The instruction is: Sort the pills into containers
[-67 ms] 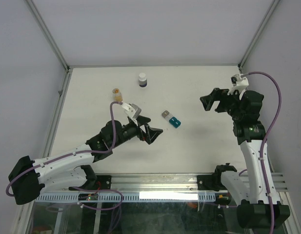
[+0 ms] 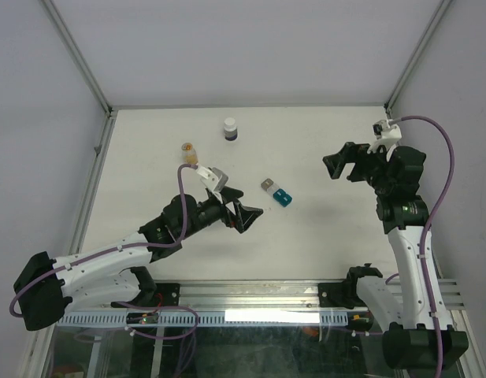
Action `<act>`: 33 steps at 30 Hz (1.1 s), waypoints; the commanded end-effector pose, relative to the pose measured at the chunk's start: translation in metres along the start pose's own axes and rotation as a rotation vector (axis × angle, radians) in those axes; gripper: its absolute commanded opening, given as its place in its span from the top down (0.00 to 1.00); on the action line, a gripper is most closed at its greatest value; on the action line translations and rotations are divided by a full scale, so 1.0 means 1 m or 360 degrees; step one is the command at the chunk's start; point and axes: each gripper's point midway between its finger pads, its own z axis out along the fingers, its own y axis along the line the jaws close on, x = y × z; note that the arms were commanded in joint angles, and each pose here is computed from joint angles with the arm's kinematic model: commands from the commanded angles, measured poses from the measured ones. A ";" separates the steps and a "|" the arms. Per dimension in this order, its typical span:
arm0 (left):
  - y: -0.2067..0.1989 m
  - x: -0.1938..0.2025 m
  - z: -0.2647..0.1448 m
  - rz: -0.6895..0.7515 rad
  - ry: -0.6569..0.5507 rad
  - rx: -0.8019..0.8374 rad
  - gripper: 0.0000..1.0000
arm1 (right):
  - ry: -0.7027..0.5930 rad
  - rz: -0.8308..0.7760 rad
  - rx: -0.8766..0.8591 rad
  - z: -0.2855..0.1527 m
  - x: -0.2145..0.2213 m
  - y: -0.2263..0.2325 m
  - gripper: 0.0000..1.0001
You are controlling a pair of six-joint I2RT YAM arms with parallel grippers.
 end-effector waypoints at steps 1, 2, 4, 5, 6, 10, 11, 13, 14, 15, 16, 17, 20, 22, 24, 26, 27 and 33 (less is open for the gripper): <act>-0.034 -0.046 0.006 -0.0094 -0.0210 0.0155 0.01 | -0.0149 0.0028 -0.0158 -0.016 -0.036 0.028 0.00; -0.036 -0.045 0.005 -0.0110 -0.0210 0.0172 0.01 | -0.0147 0.0027 -0.0184 -0.017 -0.036 0.031 0.00; -0.040 -0.044 0.004 -0.0128 -0.0220 0.0198 0.01 | -0.0139 0.0004 -0.0267 -0.019 -0.032 0.039 0.00; -0.039 -0.044 0.003 -0.0135 -0.0231 0.0199 0.01 | -0.0154 -0.0036 -0.0328 -0.020 -0.032 0.045 0.00; -0.038 -0.043 0.003 -0.0139 -0.0239 0.0198 0.01 | -0.0156 -0.0101 -0.0421 -0.022 -0.030 0.053 0.00; -0.023 -0.045 0.006 -0.0167 -0.0284 0.0179 0.01 | -0.0080 -0.0344 -0.0769 -0.024 -0.013 0.079 0.00; -0.017 -0.046 0.009 -0.0183 -0.0287 0.0177 0.01 | -0.0038 -0.0424 -0.0865 -0.024 -0.006 0.083 0.00; -0.003 -0.044 0.012 -0.0237 -0.0280 0.0183 0.01 | 0.0018 -0.0536 -0.1015 -0.019 0.007 0.090 0.00; 0.006 -0.043 0.013 -0.0274 -0.0281 0.0182 0.02 | 0.0028 -0.0554 -0.1035 -0.013 0.011 0.091 0.00; 0.014 -0.040 0.013 -0.0308 -0.0276 0.0178 0.02 | 0.0031 -0.0582 -0.1059 -0.007 0.015 0.093 0.00; 0.024 -0.036 0.014 -0.0340 -0.0269 0.0162 0.02 | 0.0036 -0.0634 -0.1083 0.000 0.022 0.096 0.00; 0.031 -0.032 0.013 -0.0359 -0.0267 0.0148 0.03 | 0.0051 -0.0675 -0.1097 0.006 0.030 0.098 0.00; 0.051 -0.018 0.010 -0.0405 -0.0252 0.0065 0.03 | 0.0165 -0.0824 -0.1073 0.029 0.056 0.102 0.00; 0.060 -0.010 0.009 -0.0444 -0.0244 0.0006 0.04 | 0.0254 -0.0902 -0.0940 0.051 0.070 0.096 0.00; 0.065 -0.007 0.007 -0.0476 -0.0247 -0.0026 0.04 | 0.0355 -0.0957 -0.0838 0.071 0.086 0.093 0.00; 0.070 -0.007 0.006 -0.0496 -0.0255 -0.0068 0.04 | 0.0451 -0.1004 -0.0677 0.093 0.102 0.085 0.00; 0.071 -0.008 0.005 -0.0499 -0.0261 -0.0087 0.04 | 0.0496 -0.1019 -0.0600 0.102 0.109 0.080 0.01; 0.086 -0.007 -0.006 -0.0470 -0.0298 -0.0234 0.03 | 0.0815 -0.0983 -0.0415 0.136 0.151 0.064 0.10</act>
